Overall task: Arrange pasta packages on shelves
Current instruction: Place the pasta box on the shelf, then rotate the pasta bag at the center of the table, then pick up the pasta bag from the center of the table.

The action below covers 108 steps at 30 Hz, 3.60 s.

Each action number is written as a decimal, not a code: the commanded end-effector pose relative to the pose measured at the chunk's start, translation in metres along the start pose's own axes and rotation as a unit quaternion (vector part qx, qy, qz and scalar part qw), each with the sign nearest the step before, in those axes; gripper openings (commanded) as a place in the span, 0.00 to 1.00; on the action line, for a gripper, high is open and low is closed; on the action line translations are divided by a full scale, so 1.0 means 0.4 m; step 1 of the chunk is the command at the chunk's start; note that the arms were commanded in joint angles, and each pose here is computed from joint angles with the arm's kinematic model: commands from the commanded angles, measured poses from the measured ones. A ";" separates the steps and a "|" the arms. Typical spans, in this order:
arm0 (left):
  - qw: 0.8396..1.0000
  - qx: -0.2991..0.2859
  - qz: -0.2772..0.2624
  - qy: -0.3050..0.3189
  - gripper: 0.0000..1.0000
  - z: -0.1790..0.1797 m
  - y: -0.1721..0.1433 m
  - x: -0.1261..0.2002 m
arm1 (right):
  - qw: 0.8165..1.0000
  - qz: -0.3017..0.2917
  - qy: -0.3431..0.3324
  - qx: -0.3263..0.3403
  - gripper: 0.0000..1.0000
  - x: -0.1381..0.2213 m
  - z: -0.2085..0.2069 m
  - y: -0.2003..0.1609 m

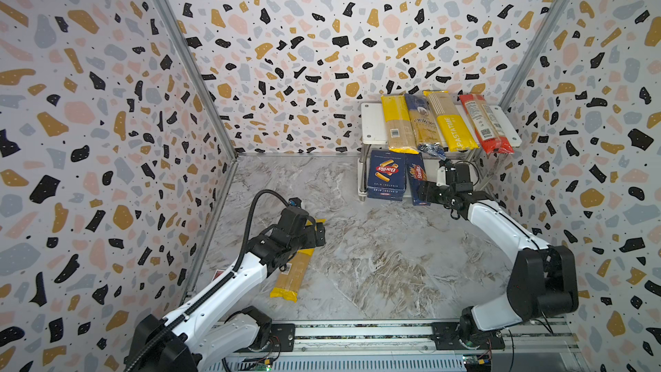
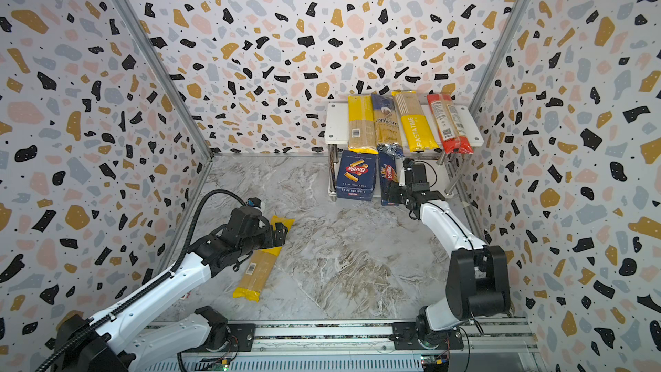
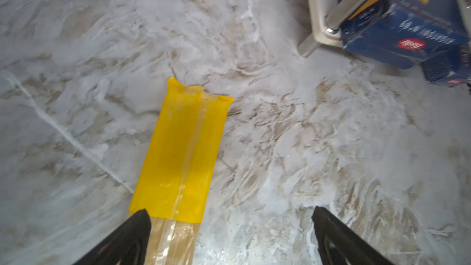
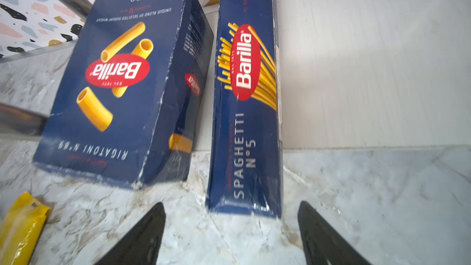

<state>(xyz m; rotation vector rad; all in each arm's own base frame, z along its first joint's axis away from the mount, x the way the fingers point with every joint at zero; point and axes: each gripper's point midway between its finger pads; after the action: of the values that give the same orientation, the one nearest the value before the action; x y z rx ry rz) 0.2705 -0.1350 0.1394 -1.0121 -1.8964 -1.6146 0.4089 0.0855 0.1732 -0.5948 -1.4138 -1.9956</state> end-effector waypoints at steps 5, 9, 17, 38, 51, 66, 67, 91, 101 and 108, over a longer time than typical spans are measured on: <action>0.998 0.034 0.023 0.051 0.99 0.065 -0.065 -0.041 | 0.997 0.033 0.073 0.017 0.90 0.128 0.104 -0.141; 0.993 0.053 0.038 0.096 0.99 0.119 -0.120 -0.074 | 0.991 0.050 0.118 0.045 0.92 0.172 0.192 -0.214; 0.985 0.078 0.046 0.145 1.00 0.174 -0.170 -0.111 | 0.981 0.054 0.173 0.072 0.92 0.225 0.255 -0.271; 0.992 0.079 0.097 -0.031 0.74 -0.145 -0.211 -0.179 | 0.972 0.066 0.217 0.057 0.92 0.260 0.240 -0.353; 0.991 0.045 0.099 -0.082 0.76 -0.299 -0.201 -0.178 | 0.975 0.110 0.184 0.060 0.92 0.239 0.194 -0.418; 0.993 0.105 -0.051 0.005 1.00 -0.028 -0.102 0.097 | 0.944 0.213 0.174 0.182 0.94 0.128 0.381 -0.580; 0.992 0.110 -0.059 0.009 0.99 -0.010 -0.093 0.116 | 0.940 0.221 0.170 0.196 0.94 0.118 0.398 -0.597; 0.986 0.120 -0.118 -0.006 0.99 0.058 -0.040 0.241 | 0.906 0.266 0.063 0.323 0.97 -0.063 0.502 -0.682; 0.985 0.118 -0.123 -0.007 0.99 0.060 -0.034 0.255 | 0.898 0.290 0.066 0.325 0.48 -0.059 0.499 -0.723; 0.989 0.089 -0.118 -0.032 0.99 0.023 -0.021 0.251 | 0.901 0.295 0.066 0.310 0.26 -0.013 0.468 -0.719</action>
<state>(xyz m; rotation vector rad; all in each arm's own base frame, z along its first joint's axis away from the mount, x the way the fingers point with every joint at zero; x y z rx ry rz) 0.1974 -0.0943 0.1889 -0.7716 -2.1904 -1.4805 0.2301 0.3536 0.0364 -0.4387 -1.4791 -1.0525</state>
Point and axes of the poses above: each gripper's point midway between its finger pads, its own x axis back along the fingers, its own z axis along the line the jaws close on, y = z × x, and after that the axes turned 6 degrees about -x, right-handed
